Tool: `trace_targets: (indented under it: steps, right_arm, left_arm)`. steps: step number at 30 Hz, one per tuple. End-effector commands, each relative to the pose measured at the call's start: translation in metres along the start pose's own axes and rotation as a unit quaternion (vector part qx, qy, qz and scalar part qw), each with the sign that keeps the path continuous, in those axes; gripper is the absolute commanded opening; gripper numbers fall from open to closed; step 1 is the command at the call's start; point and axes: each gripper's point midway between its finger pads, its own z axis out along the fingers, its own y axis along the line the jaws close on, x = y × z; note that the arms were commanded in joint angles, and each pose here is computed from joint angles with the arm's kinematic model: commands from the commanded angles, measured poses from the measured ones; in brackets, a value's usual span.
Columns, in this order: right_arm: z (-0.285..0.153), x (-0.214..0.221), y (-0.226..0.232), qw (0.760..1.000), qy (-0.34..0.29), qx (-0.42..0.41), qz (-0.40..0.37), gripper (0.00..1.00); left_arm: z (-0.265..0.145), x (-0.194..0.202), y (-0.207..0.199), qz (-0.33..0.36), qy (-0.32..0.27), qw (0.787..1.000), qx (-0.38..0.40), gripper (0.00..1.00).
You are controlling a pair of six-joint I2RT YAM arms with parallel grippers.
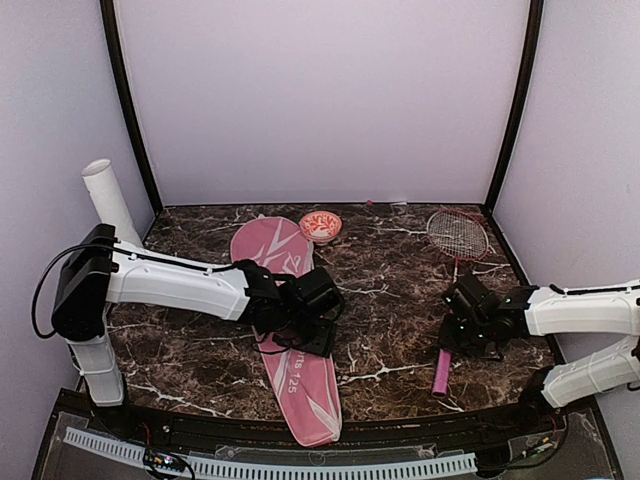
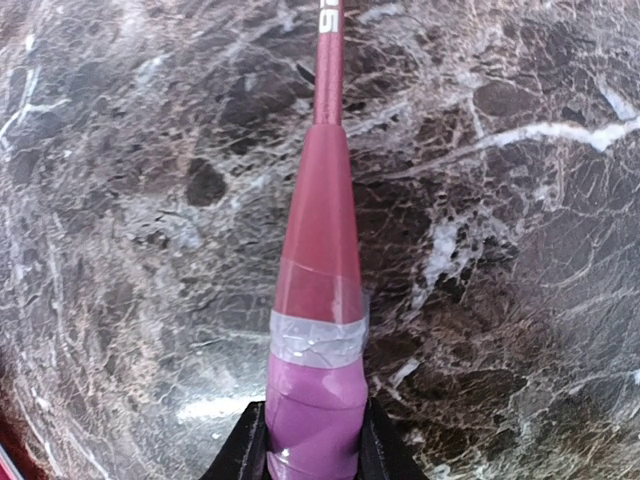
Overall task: Pack up the badminton gear
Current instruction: Pick up the racket from the corner of the board, then pick up the racket bag from the center of the board.
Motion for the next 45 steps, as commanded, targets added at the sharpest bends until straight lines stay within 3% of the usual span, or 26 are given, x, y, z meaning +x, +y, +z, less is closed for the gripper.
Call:
trace_targets:
  steps: [1,5,15,20,28,34,40,45]
  right_arm:
    - [-0.006,-0.007,0.003,1.000,-0.018,-0.013,-0.009,0.17]
    - [-0.009,-0.009,0.009,0.999,-0.018,-0.025,-0.017,0.16]
    - [-0.015,-0.011,0.018,0.998,-0.014,-0.038,-0.044,0.11]
    - [-0.026,0.000,0.021,0.996,0.009,-0.051,-0.075,0.00]
    - [-0.054,0.047,0.025,0.985,0.071,-0.072,-0.142,0.00]
    - [-0.082,0.086,0.038,0.963,0.111,-0.102,-0.222,0.00]
    - [-0.103,0.115,0.035,0.941,0.133,-0.112,-0.291,0.00]
    - [-0.117,0.126,0.024,0.929,0.149,-0.099,-0.324,0.00]
  left_arm:
    - [0.001,0.007,0.012,0.012,0.026,0.998,-0.056,0.65]
    - [0.004,0.012,0.018,0.033,0.045,0.994,-0.095,0.63]
    - [-0.006,0.023,0.028,0.026,0.059,0.992,-0.106,0.18]
    - [-0.024,0.021,0.044,0.005,0.035,0.992,-0.120,0.00]
    - [-0.048,0.006,0.087,-0.045,-0.023,0.993,-0.107,0.00]
    - [-0.073,-0.015,0.114,-0.070,-0.091,0.988,-0.102,0.00]
    - [-0.090,-0.030,0.112,-0.073,-0.142,0.985,-0.070,0.00]
    - [-0.092,-0.032,0.110,-0.078,-0.149,0.984,-0.054,0.00]
